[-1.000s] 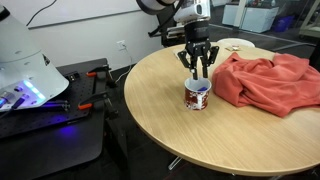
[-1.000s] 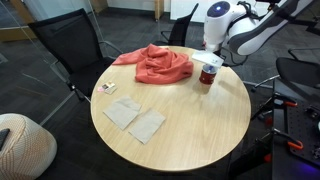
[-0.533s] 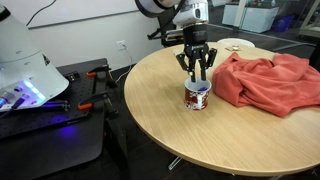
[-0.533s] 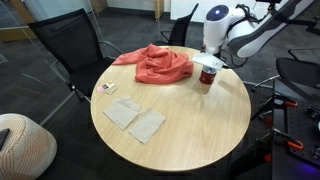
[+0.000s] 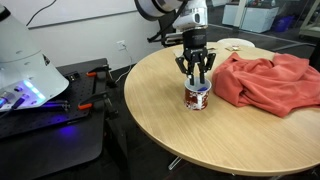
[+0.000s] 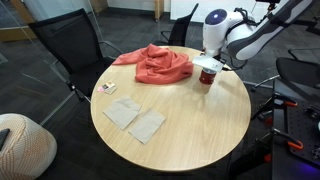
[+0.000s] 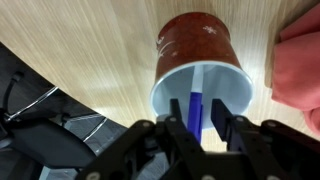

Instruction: Pick the marker in the cup and put it on the table

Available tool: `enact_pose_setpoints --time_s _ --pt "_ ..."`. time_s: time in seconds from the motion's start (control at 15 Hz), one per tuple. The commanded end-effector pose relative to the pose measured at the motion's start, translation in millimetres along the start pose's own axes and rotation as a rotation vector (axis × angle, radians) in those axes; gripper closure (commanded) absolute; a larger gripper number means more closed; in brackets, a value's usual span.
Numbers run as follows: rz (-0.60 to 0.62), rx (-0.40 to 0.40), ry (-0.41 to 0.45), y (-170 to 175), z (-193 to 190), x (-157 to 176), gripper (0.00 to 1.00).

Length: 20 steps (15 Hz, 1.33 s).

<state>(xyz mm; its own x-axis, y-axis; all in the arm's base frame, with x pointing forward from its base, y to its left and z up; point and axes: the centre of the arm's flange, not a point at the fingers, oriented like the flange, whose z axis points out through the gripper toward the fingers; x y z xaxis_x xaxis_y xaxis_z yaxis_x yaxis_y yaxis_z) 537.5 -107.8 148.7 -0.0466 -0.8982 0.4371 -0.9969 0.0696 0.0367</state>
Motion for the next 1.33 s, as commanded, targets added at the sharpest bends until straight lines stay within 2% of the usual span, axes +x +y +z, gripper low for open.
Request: enact_pose_setpoints --time_s 0.0,1.13,1.2,1.27 --pt "-0.002 0.012 0.003 -7 3 0 0.61" --pt "0.013 -0.023 0.019 -18 26 4 0.60" --pt "0.015 -0.026 0.019 -18 27 4 0.61" --pt "0.018 -0.027 0.019 -18 28 4 0.85"
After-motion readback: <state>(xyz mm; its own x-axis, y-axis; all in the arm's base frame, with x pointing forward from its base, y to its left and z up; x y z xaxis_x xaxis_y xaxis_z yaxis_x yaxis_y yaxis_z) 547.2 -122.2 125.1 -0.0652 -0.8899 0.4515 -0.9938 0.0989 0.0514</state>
